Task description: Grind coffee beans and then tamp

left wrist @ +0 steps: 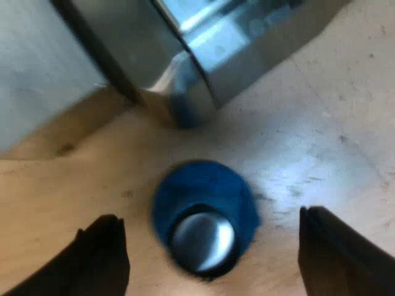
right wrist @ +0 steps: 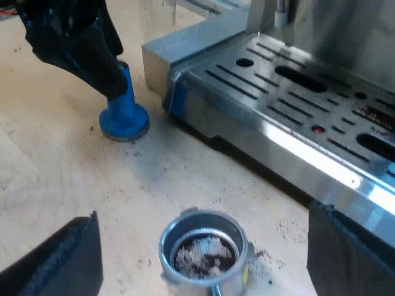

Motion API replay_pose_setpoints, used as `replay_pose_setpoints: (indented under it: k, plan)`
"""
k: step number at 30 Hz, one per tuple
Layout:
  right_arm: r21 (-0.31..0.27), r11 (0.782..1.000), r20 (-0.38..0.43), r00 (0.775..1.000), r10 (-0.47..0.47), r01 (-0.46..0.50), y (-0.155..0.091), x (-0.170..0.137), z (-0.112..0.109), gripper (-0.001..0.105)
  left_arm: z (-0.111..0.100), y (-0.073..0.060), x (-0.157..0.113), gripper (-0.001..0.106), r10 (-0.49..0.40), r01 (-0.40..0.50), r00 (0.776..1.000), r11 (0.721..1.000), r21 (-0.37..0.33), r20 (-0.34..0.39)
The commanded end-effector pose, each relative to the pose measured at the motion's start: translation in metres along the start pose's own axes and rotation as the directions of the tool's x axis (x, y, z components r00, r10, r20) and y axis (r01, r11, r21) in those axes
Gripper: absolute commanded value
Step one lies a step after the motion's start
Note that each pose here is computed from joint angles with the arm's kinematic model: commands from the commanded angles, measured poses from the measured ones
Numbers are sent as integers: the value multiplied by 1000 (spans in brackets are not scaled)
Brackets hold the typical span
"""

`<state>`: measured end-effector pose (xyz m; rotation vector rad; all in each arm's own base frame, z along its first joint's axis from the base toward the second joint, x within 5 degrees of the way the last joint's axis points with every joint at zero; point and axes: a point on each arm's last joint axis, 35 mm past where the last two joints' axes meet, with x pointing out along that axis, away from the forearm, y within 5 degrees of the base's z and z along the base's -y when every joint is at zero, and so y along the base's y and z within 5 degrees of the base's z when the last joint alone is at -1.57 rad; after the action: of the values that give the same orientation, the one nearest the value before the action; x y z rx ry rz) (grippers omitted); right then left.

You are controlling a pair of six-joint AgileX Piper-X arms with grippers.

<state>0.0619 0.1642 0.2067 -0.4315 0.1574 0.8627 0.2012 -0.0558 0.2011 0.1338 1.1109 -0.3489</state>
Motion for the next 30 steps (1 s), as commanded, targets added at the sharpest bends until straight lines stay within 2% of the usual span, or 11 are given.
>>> replay_pose_setpoints:
  k: [1,3,6,11,15,17,20,22,24,25,30]
  plan:
    - [1,1000,18,1000,-1,1,-3,-1,16,70,0,2,-20,60,101,-101,992,995,-9,75]
    - [-16,1000,-18,1000,6,-6,-5,-2,23,70,-2,1,-30,60,108,-107,989,994,-9,103]
    - [-39,999,-117,993,19,-24,-8,-5,34,70,-6,-2,-47,60,110,-110,981,994,-10,157]
    - [48,997,-231,970,75,-66,-18,-17,64,70,-18,-6,-82,60,113,-110,960,994,-28,257]
    - [63,994,-275,956,101,-87,-26,-28,85,70,-21,-10,-101,60,70,-67,952,998,-20,300]
    - [101,993,-298,950,92,-64,-37,-35,99,70,-22,-12,-121,60,45,-41,937,999,-16,346]
    - [116,991,-321,942,95,-61,-45,-37,104,70,-19,-14,-139,60,36,-18,916,999,-48,399]
    - [149,989,-343,937,70,-19,-65,-42,114,70,-17,-15,-145,60,32,-7,907,998,-60,420]
    - [189,981,-351,936,39,30,-82,-43,119,70,-11,-17,-162,60,32,16,884,995,-99,466]
    - [212,975,-370,929,17,67,-98,-45,119,70,-9,-17,-168,60,32,20,875,994,-103,483]
    - [306,942,-422,907,5,137,-134,-51,107,70,-4,-19,-188,60,32,29,855,994,-109,517]
